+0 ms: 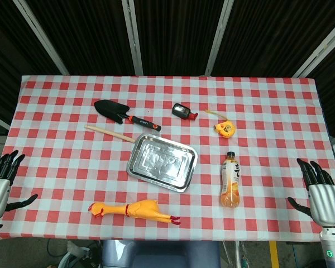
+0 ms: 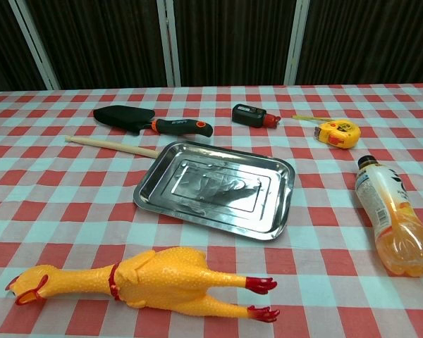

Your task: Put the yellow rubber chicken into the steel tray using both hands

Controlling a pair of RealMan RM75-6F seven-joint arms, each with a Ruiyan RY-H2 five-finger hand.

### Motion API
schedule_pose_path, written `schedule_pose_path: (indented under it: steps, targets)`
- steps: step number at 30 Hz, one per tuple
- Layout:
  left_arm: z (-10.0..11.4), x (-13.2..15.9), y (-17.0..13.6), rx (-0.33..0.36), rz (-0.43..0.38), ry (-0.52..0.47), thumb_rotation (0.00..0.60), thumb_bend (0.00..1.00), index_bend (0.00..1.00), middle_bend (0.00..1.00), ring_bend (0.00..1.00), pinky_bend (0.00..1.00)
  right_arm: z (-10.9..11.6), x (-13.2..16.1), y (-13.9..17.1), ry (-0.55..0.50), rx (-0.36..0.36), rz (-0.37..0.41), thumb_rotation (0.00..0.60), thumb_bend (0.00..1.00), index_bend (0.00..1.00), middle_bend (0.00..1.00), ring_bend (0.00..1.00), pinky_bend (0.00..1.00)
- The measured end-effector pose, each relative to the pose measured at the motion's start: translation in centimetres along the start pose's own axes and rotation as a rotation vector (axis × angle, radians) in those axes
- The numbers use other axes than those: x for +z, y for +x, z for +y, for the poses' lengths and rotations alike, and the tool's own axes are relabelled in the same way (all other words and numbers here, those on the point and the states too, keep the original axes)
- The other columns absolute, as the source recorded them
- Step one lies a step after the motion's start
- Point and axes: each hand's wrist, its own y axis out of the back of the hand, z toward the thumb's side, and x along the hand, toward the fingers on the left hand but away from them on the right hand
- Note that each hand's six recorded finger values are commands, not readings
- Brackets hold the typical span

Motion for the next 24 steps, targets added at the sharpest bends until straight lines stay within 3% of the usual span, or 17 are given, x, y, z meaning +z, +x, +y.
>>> schedule_pose_path:
  steps: [18,24]
  targets:
    - [-0.2,-0.2,-1.5,-0.008,0.024,-0.006,0.6,0.0,0.02,0.01,0.0,0.0,-0.6,0.4,-0.4,-0.015,0.031,0.048,0.6,0.18,0.0,0.16,0.11,0.21]
    - [-0.3,1.0,-1.6,-0.016,-0.009,-0.031,0.6,0.01,0.1,0.11,0.04,0.02,-0.5,0.6,-0.4,-0.018,0.031,0.064,0.6,0.18,0.0,0.16,0.11,0.21]
